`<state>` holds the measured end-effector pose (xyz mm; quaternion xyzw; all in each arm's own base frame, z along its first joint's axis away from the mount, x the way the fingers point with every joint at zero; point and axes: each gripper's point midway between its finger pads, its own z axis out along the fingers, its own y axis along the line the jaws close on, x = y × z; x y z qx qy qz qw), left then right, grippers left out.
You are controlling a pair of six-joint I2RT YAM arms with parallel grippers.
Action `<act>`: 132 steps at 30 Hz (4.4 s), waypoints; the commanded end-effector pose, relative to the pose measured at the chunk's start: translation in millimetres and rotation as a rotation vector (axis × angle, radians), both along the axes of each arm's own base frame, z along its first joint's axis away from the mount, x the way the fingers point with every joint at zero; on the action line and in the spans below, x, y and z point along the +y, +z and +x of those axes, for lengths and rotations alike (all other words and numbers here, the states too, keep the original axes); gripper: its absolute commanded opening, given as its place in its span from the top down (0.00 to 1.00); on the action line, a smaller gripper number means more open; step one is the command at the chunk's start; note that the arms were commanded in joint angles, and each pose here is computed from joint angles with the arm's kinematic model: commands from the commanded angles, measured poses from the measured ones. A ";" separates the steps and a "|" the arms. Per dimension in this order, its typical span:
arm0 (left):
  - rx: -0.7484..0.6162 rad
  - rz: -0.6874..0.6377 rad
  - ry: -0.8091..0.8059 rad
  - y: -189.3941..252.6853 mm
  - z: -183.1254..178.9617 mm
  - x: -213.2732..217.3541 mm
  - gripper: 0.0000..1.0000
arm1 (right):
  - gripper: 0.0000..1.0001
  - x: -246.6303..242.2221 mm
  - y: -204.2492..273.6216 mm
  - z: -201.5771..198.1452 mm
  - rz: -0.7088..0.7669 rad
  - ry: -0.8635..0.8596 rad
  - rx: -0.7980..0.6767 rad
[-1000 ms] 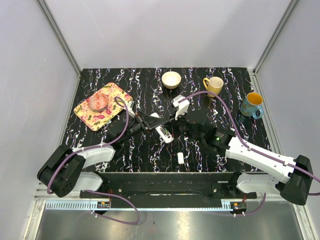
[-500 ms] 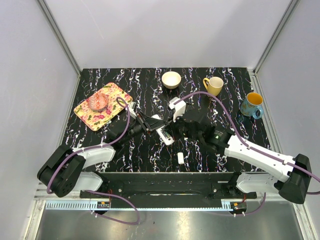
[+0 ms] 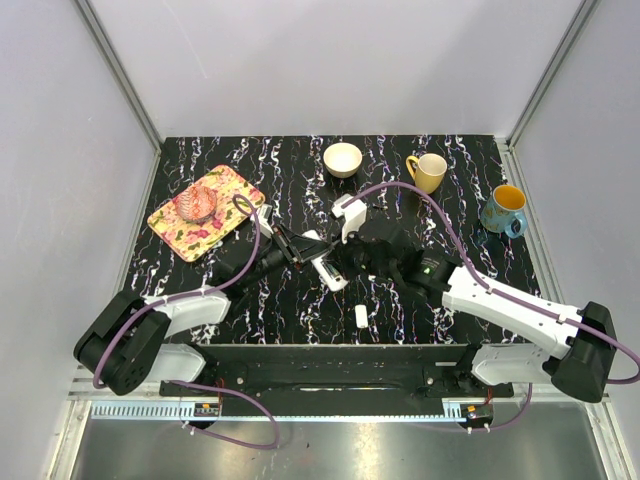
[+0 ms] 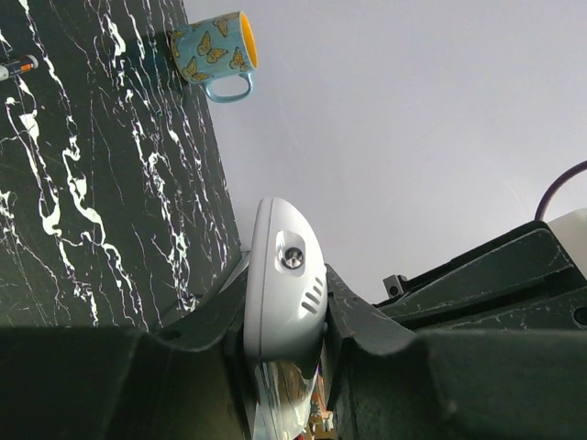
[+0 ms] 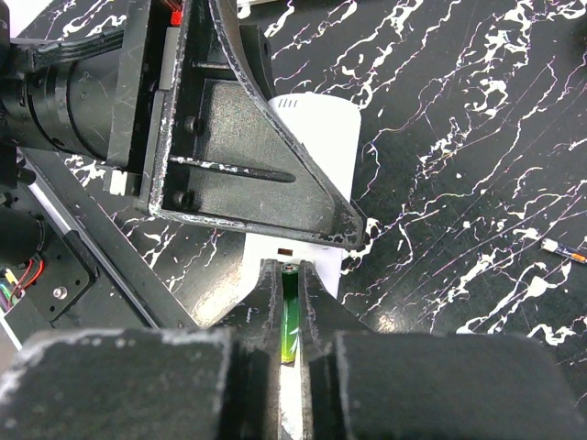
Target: Load the batteries into the remote control
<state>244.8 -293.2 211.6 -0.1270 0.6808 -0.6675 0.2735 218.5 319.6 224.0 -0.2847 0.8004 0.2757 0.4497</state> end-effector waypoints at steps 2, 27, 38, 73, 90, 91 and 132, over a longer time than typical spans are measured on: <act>-0.228 -0.179 0.013 90.2 -3.9 6.5 1.00 | 0.83 -16.7 -30.5 -7.0 -0.120 -0.033 0.078; -0.212 -0.154 0.004 71.6 -5.5 5.8 1.00 | 0.45 -8.8 20.4 2.8 0.038 -0.096 0.028; -0.207 -0.135 0.002 62.7 -4.1 3.8 1.00 | 0.27 -15.4 77.2 4.0 0.189 -0.140 -0.032; -0.264 -0.051 0.056 66.5 3.9 6.9 1.00 | 0.03 -8.1 22.8 -4.8 0.406 -0.183 0.724; -0.270 -0.087 0.041 71.6 -0.1 7.1 1.00 | 0.05 -10.9 3.1 11.9 0.440 -0.230 0.770; -0.268 -0.088 0.039 70.8 -0.6 6.7 1.00 | 0.05 -11.0 2.5 11.7 0.440 -0.231 0.772; -0.235 -0.106 0.033 65.1 1.0 5.6 1.00 | 0.03 -17.5 10.9 22.2 0.493 -0.247 0.760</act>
